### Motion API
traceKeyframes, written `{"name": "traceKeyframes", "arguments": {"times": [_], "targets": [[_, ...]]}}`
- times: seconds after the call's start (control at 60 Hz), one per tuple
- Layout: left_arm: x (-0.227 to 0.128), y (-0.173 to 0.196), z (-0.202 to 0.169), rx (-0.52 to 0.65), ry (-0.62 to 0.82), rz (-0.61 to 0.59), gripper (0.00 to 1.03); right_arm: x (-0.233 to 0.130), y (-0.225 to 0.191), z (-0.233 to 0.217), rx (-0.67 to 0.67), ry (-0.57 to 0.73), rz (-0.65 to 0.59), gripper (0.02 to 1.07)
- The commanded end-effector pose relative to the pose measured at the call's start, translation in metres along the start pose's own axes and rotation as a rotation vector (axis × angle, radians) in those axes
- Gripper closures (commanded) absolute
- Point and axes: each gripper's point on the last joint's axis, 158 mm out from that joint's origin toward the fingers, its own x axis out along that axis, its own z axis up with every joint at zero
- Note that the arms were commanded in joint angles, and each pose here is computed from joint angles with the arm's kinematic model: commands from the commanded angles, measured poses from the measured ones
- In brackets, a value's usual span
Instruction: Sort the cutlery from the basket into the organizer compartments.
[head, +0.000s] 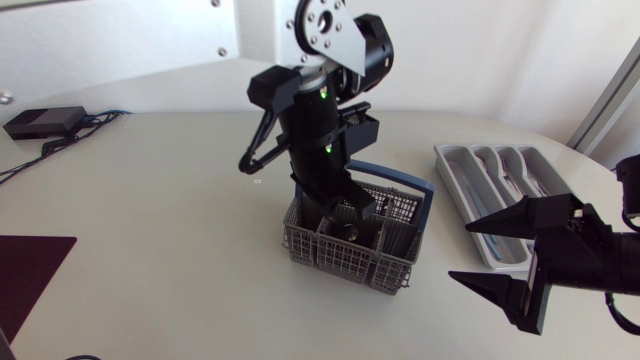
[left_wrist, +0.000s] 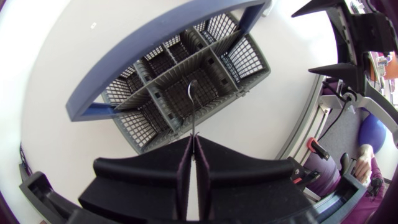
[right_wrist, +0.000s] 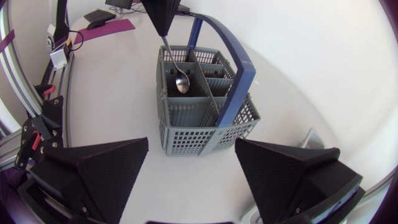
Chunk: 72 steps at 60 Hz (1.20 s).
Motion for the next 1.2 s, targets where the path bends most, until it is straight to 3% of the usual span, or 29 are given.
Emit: {"name": "traceKeyframes", "arguments": {"times": [0.0, 0.45, 0.8, 1.183], "targets": [[-0.038, -0.003, -0.003, 0.023, -0.077, 0.018, 1.0, 0.0, 0.006, -0.002, 0.05, 0.005, 0.011, 0.07], [-0.094, -0.03, -0.022, 0.079, -0.295, 0.03, 1.0, -0.008, -0.007, 0.022, 0.227, -0.036, 0.004, 0.07], [-0.114, -0.063, 0.017, 0.116, -0.667, -0.007, 1.0, -0.015, -0.03, 0.037, 0.51, -0.108, 0.062, 0.07], [-0.108, -0.032, 0.064, 0.044, -0.887, 0.096, 1.0, -0.015, -0.065, 0.057, 0.841, -0.164, 0.265, 0.1]]}}
